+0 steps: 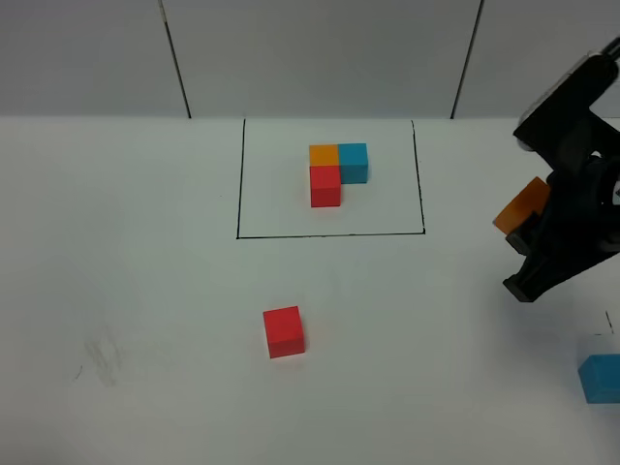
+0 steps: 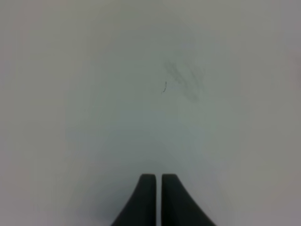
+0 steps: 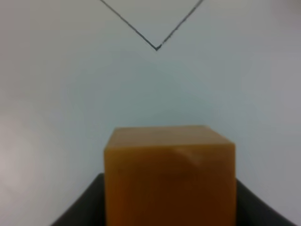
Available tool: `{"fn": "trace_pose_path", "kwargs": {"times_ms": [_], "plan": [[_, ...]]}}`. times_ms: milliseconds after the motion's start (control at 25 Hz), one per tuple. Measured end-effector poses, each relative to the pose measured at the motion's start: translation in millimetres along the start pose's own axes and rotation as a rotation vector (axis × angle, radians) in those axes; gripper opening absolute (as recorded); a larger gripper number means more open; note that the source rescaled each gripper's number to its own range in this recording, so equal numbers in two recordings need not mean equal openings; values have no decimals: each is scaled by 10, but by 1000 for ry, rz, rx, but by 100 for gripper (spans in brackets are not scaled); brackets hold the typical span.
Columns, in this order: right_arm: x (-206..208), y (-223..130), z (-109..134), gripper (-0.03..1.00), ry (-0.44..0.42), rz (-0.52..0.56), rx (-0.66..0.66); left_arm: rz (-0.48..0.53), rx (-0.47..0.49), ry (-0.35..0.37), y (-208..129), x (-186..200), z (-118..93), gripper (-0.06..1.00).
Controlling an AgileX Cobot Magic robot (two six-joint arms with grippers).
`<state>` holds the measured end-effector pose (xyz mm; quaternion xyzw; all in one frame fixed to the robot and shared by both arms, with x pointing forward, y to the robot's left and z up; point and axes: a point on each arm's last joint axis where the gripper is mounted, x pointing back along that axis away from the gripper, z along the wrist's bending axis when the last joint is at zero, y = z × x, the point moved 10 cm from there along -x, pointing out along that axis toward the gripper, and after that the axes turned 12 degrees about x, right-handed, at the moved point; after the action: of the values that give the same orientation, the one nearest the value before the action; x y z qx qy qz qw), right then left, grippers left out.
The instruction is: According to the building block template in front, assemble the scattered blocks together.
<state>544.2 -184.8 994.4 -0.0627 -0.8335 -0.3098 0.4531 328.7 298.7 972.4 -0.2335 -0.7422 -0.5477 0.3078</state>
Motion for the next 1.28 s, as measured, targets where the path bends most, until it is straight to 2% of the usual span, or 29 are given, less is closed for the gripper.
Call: {"fn": "trace_pose_path", "kwargs": {"times_ms": [240, 520, 880, 1280], "plan": [[36, 207, 263, 60, 57, -57, 269, 0, 0, 0, 0, 0, 0, 0], [71, 350, 487, 60, 111, -117, 382, 0, 0, 0, 0, 0, 0, 0], [-90, 473, 448, 60, 106, -126, 420, 0, 0, 0, 0, 0, 0, 0], [-285, 1019, 108, 59, 83, -113, 476, 0, 0, 0, 0, 0, 0, 0]]}}
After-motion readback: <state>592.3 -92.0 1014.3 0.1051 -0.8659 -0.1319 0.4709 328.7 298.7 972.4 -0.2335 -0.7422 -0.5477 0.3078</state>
